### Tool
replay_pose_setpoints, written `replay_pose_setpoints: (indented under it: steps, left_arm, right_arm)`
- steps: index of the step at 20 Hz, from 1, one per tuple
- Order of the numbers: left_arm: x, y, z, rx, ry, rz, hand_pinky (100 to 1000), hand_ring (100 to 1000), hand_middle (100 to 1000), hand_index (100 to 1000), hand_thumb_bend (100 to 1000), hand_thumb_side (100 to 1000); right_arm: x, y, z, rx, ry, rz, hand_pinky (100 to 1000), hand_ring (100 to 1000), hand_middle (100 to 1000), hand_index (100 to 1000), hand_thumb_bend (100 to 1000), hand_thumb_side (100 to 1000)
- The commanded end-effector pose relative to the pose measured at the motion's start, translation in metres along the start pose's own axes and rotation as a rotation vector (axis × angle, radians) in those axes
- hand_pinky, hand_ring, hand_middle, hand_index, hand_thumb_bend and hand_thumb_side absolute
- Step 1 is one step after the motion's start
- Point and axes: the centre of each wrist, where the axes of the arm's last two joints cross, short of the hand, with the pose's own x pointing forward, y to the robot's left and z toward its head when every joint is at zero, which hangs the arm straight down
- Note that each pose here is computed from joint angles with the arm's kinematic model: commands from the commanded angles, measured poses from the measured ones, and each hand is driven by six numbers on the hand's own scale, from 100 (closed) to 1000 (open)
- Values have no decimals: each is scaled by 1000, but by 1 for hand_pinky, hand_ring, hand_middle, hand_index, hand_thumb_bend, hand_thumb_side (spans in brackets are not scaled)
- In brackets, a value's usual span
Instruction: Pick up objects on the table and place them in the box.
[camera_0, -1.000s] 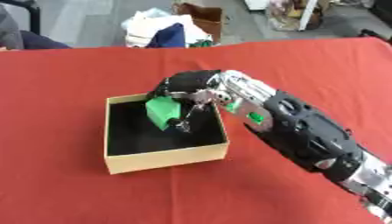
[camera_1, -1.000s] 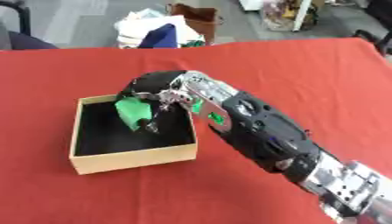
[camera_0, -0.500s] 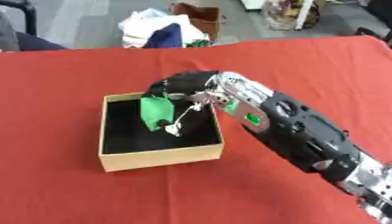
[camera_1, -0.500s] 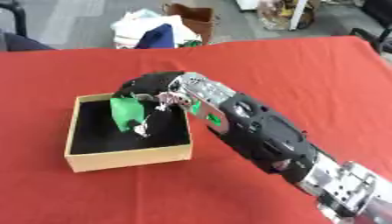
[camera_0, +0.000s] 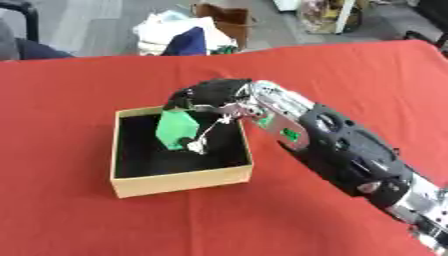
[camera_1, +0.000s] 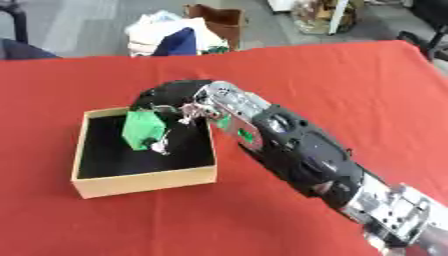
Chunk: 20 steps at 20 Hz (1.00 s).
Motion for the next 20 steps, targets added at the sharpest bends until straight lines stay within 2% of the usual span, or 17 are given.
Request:
replay_pose_setpoints:
  steps: [1, 8, 11, 16, 20]
  left_arm:
    - [5, 2, -3, -9, -24, -4, 622, 649, 634, 776, 100, 468]
    - [5, 2, -4, -10, -28, -7, 622, 650, 635, 776, 100, 468]
    - [5, 3, -3, -9, -25, -9, 622, 650, 634, 776, 100, 467]
    - [5, 4, -3, -7, -24, -15, 622, 650, 635, 776, 100, 468]
    - [4, 5, -3, -4, -23, -21, 622, 650, 635, 775, 100, 469]
  right_arm:
    - [-5, -11, 7, -24, 13, 37, 875, 935, 950, 1000, 286, 689]
    - [-7, -18, 14, -53, 26, 55, 878, 930, 949, 1000, 299, 679]
    - [-10, -27, 24, -92, 41, 59, 872, 929, 942, 1000, 266, 638]
    - [-23, -46, 57, -216, 119, 47, 866, 928, 939, 1000, 238, 554]
    - [-38, -53, 86, -319, 214, 14, 857, 927, 945, 1000, 281, 508]
